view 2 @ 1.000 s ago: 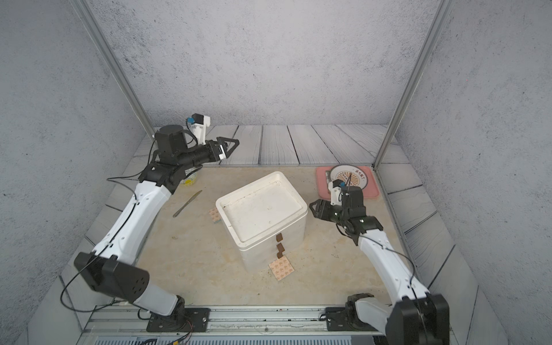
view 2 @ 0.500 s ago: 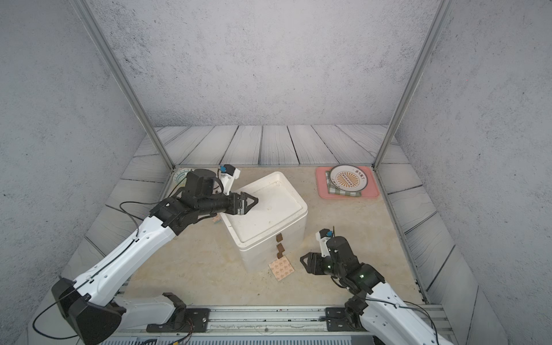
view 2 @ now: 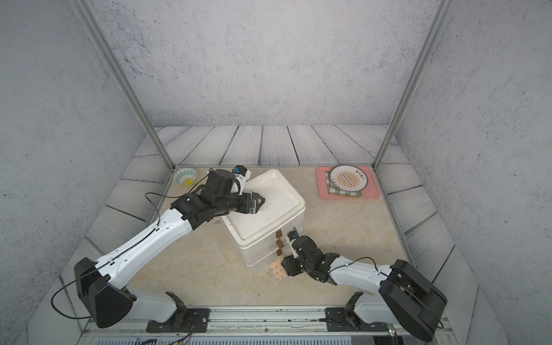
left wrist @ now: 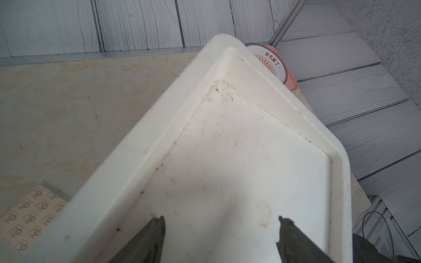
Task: Please put the sticky notes in the drawer by color
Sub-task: Open the drawer in the storage box.
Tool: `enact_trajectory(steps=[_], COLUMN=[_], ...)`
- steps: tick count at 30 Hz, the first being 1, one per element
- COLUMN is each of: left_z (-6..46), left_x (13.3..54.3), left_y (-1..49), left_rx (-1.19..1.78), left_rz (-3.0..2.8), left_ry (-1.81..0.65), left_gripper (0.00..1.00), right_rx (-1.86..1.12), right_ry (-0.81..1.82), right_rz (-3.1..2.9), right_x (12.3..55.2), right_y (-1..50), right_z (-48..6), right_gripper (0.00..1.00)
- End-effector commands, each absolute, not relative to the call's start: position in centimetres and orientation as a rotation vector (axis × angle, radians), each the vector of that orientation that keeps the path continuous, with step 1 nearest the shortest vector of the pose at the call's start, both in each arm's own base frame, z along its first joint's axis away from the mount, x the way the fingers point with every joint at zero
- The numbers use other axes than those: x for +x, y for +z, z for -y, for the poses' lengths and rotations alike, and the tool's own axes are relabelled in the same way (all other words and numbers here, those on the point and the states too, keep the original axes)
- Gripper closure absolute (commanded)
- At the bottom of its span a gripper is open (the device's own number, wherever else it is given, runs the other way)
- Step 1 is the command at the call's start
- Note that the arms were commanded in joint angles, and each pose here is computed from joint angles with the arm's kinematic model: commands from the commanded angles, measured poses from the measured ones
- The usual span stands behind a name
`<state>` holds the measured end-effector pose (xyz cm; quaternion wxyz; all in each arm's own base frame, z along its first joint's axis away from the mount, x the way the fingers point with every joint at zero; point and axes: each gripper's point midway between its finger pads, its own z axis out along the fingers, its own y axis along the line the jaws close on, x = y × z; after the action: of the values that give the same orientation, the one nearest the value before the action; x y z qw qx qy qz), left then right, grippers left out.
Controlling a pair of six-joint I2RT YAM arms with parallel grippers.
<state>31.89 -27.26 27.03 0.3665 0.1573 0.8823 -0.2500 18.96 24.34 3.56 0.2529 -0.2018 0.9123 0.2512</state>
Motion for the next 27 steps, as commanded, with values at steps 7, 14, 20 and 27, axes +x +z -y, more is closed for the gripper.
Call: enact_trajectory(steps=[7, 14, 20, 27], left_z=[25.1, 25.1, 24.4, 23.8], left_x=[33.3, 34.3, 34.5, 34.5], left_y=[20.4, 20.0, 19.8, 18.8], left_rx=[0.414, 0.409, 0.396, 0.38], left_rz=[-2.426, -2.444, -2.445, -2.471], left_ry=[-0.41, -0.416, -0.414, -0.424], left_gripper=[0.15, 0.15, 0.15, 0.15], right_rx=[-0.442, -0.382, -0.357, -0.363], right_ry=[0.762, 0.774, 0.795, 0.852], right_rz=[-2.132, -2.083, -2.057, -2.015], right_x=[22.1, 23.6, 23.6, 23.5], right_y=[7.1, 6.8, 5.6, 5.5], right_z=[-26.9, -28.5, -29.0, -31.1], right_gripper=[0.57, 0.6, 0.75, 0.9])
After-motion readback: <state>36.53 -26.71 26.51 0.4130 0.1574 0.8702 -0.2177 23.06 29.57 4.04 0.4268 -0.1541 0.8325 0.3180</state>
